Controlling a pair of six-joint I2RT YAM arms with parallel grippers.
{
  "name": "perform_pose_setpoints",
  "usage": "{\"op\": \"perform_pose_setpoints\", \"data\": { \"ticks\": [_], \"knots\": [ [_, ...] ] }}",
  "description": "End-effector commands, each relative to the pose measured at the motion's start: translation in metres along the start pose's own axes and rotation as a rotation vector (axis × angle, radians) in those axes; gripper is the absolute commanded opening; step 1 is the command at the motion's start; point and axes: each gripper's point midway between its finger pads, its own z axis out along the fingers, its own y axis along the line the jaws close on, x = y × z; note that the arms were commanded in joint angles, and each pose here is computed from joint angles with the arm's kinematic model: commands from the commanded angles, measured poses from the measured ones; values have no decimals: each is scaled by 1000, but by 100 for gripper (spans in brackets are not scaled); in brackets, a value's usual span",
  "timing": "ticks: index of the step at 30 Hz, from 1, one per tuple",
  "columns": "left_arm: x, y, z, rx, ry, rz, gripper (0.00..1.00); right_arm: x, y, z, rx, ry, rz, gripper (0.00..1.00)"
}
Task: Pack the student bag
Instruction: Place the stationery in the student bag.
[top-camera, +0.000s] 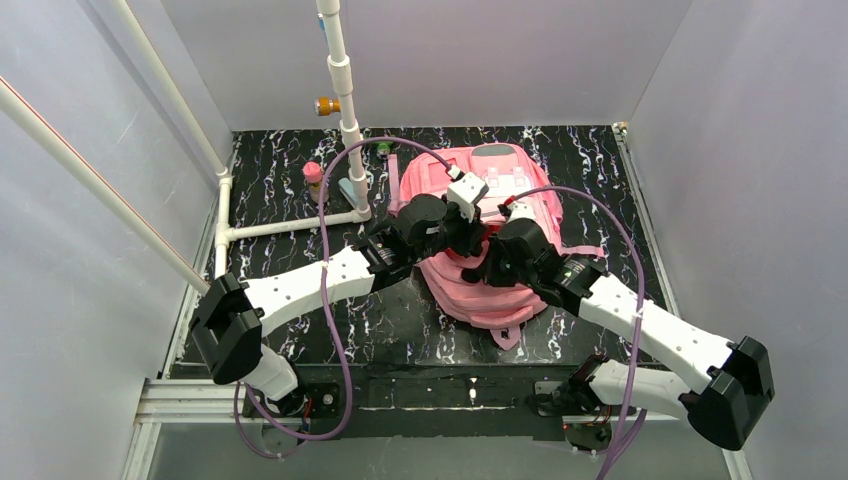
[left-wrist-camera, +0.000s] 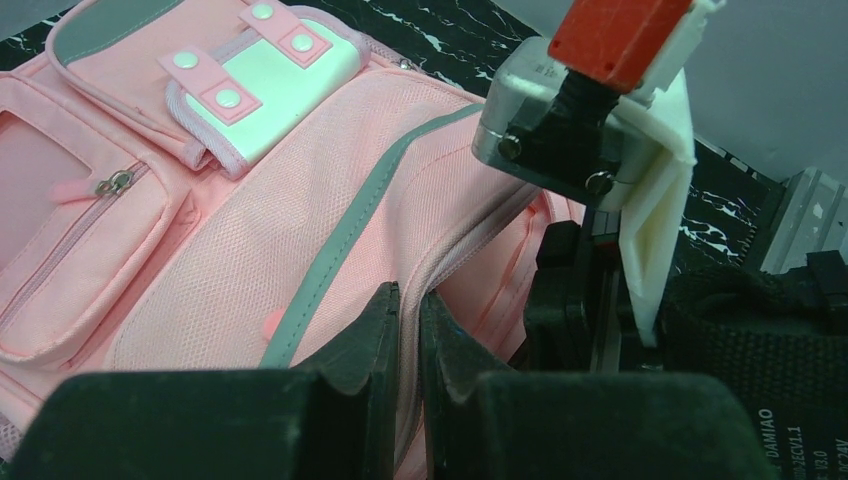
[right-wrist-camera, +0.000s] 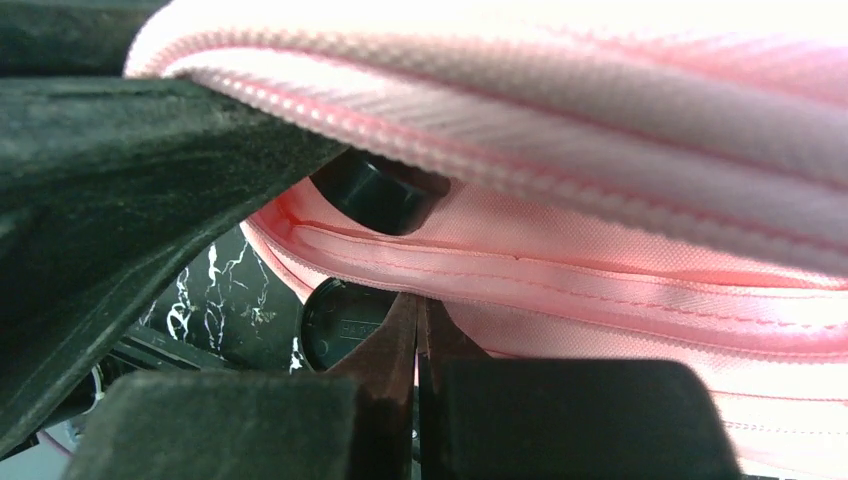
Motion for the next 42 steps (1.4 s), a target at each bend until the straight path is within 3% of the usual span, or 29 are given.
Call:
{"op": "perform_pose_setpoints", "data": {
  "ticks": [1,7,14,23,26,27,30,35,40,42],
  "knots": [
    [-68,-12,-23,43,-203,-29,0,-17,5,-13,-14,-77,37,1],
    [-67,-11,-25,38,-204,-26,0,-37,8,-28,-22,-164,136,1],
    [-72,-13,-28,47,-215,-31,0,-59,-8,-30,73,-213,90,1],
    [-73,-18,-27,72,-214,-57,0,-76,-16,7,138,-269,37,1],
    [-72,-19,-26,73,-209,-71,0,-87,-8,16,78,-360,31,1],
    [-72,-19,-26,74,-210,-74,0,-92,-6,16,64,-391,31,4],
    [-68,-19,-24,72,-201,-78,0,-99,-8,14,72,-437,19,22],
    [-64,-18,-23,71,-192,-78,0,-85,-16,-6,101,-346,-23,47],
    [-55,-14,-21,62,-168,-84,0,-71,-37,-51,150,-312,-30,55],
    [-51,-21,-21,105,-138,-84,12,-71,-42,-73,160,-319,-28,55]
  ]
}}
